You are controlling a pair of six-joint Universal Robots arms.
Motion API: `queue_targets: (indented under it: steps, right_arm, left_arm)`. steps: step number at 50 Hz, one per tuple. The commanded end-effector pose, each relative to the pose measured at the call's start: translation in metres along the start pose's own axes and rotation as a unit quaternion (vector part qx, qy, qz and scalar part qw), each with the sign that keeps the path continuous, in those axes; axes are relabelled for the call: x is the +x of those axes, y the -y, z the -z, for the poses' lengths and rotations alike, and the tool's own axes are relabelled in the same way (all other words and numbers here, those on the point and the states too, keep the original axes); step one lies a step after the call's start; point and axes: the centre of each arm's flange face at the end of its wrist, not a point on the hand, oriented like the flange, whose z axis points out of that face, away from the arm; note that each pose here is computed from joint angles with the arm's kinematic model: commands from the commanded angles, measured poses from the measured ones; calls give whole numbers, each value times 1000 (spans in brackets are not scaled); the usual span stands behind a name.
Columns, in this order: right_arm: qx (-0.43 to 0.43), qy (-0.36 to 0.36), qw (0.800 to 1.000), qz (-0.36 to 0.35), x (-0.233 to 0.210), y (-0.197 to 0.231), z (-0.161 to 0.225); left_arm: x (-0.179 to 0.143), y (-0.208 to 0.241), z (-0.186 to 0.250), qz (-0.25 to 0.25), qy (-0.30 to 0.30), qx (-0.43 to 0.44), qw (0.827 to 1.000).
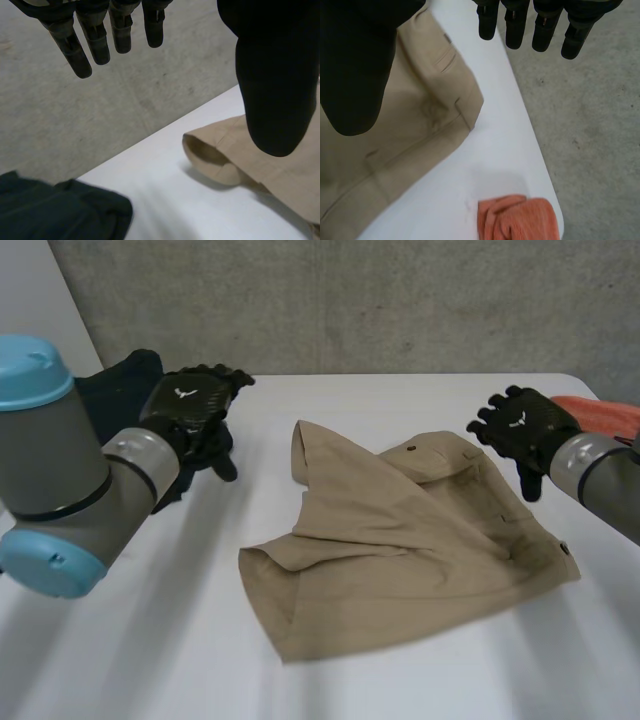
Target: Fold the laundry.
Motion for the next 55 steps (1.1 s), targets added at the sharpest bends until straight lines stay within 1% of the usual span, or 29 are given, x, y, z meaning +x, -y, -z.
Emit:
queue_targets:
  steps: [1, 7, 14, 20, 23, 24, 26, 28, 29, 32, 33, 35, 37, 38, 41, 42, 45, 46, 49, 50, 52, 53, 55]
  right_arm:
    - [35, 8, 997, -64, -5, 1, -36]
    - [77, 36, 993, -77, -26, -9, -74]
    - [93, 13, 993, -67, -40, -24, -105]
    - [114, 2, 992, -56, -45, -27, -116]
    - [127, 1, 991, -49, -49, -28, -121]
    - [132, 2, 990, -46, -50, -28, -123]
    - [145, -4, 989, -38, -49, -28, -129]
    - [168, -28, 985, -29, -44, -23, -139]
    - [184, -47, 982, -23, -40, -18, -146]
    - [211, -84, 974, -19, -35, -7, -157]
    - [228, -103, 968, -25, -33, -1, -163]
    - [246, -120, 961, -39, -31, 7, -168]
    - [247, -124, 960, -49, -29, 8, -169]
    - [242, -127, 960, -63, -26, 7, -168]
    - [216, -123, 965, -84, -20, 1, -161]
    - [196, -119, 968, -99, -11, -2, -151]
    - [162, -104, 973, -128, 8, -8, -130]
    - [142, -89, 975, -148, 19, -10, -111]
    - [119, -64, 975, -177, 35, -10, -79]
    - [98, -46, 975, -193, 41, -12, -58]
    - [80, -32, 976, -201, 47, -12, -36]
    - [60, -18, 976, -207, 51, -13, -17]
    - [38, -5, 977, -209, 53, -16, 0]
  left_arm:
    - [8, -9, -37, -17, -43, 9, 999]
    - [12, -29, -82, -60, -66, 22, 996]
    - [24, -68, -118, -110, -100, 24, 989]
    - [30, -93, -136, -118, -124, 34, 985]
    - [30, -98, -142, -121, -118, 47, 985]
    - [29, -99, -144, -123, -113, 51, 985]
    - [22, -95, -148, -130, -83, 68, 986]
    - [10, -86, -154, -141, -33, 87, 986]
    - [-3, -80, -157, -149, 10, 98, 984]
    - [-23, -67, -160, -155, 69, 116, 979]
    - [-36, -59, -160, -154, 103, 122, 975]
    - [-49, -54, -158, -150, 129, 120, 973]
    - [-49, -53, -155, -149, 126, 114, 974]
    - [-46, -54, -147, -143, 110, 97, 979]
    - [-39, -54, -136, -133, 84, 80, 984]
    - [-30, -51, -125, -123, 58, 69, 988]
    - [-13, -45, -104, -114, 14, 57, 992]
    - [-3, -38, -88, -111, -10, 47, 993]
    - [10, -29, -58, -109, -37, 26, 993]
    - [17, -23, -37, -104, -51, 12, 993]
    - [26, -19, -15, -101, -68, -9, 993]
    - [36, -17, 8, -97, -88, -32, 991]
    - [46, -18, 31, -92, -110, -59, 988]
